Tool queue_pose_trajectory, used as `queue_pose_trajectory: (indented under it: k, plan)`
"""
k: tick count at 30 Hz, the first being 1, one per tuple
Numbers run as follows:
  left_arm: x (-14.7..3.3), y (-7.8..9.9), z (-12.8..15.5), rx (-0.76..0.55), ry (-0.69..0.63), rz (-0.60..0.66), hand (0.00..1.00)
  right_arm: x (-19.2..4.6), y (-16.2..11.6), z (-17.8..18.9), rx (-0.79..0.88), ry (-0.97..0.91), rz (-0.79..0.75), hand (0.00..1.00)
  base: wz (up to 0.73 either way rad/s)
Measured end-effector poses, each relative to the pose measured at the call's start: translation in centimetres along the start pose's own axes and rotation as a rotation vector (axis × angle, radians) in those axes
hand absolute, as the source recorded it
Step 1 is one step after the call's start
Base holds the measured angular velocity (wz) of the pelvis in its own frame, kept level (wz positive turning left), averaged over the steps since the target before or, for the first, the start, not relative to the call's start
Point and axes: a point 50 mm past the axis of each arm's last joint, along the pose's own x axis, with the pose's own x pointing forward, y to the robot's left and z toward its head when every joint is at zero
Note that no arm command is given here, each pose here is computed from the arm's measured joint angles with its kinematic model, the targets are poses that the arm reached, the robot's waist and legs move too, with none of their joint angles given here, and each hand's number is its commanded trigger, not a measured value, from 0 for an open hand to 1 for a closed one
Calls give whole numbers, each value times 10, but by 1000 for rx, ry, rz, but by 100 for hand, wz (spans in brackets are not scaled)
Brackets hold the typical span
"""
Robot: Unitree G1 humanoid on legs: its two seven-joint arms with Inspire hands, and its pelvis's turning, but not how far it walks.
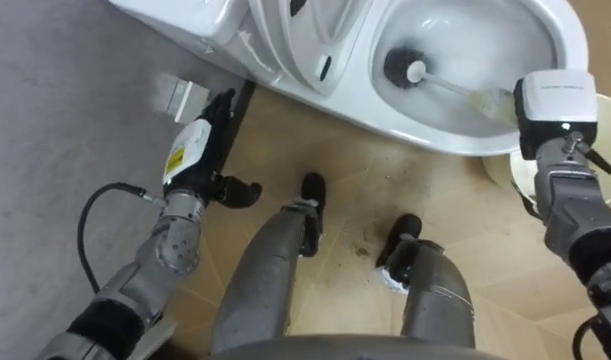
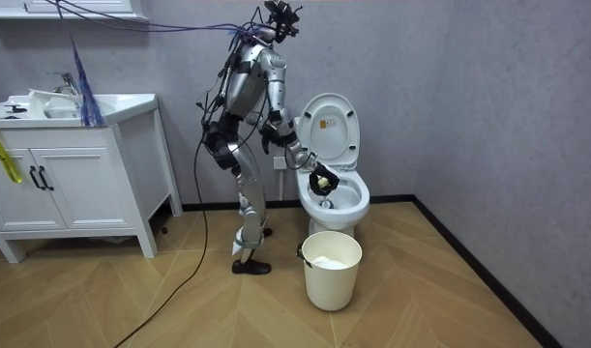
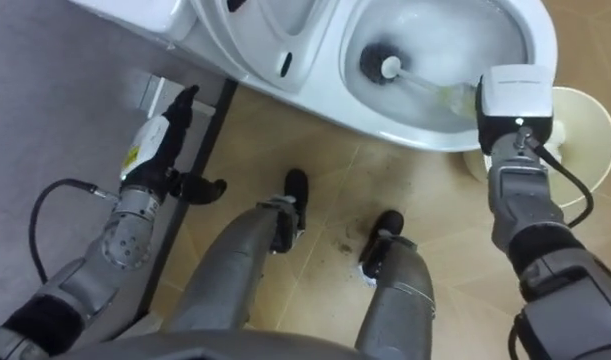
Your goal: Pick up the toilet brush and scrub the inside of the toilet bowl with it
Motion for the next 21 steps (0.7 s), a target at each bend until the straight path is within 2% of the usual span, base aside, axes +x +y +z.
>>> queue_pose_trajectory:
  k: [3, 6, 7, 8, 10, 12, 17, 21]
  plan:
    - [2, 7, -2, -28, 12, 7, 0, 2, 1, -14, 59, 28, 22, 100, 0]
    - [2, 15, -6, -65, 41, 23, 0, 1, 8, -26, 346, 176, 67, 100, 10]
    - [2, 17, -7, -64, 45, 28, 0, -1, 11, -32, 491, 258, 79, 100, 17]
    - [2, 18, -7, -63, 49, 31, 0, 0, 11, -35, 574, 304, 72, 100, 21]
    - [2, 22, -7, -69, 63, 52, 0, 7, 1, -50, 870, 485, 8, 100, 28]
    - [2, 24, -8, -58, 72, 63, 0, 5, 5, -52, 1012, 561, 22, 100, 8]
    - [4, 24, -4, -26, 60, 70, 0, -2, 25, -32, 1280, 665, 124, 100, -6]
    - [0, 18, -6, -36, 83, 81, 0, -9, 36, -23, 1405, 719, 161, 100, 0]
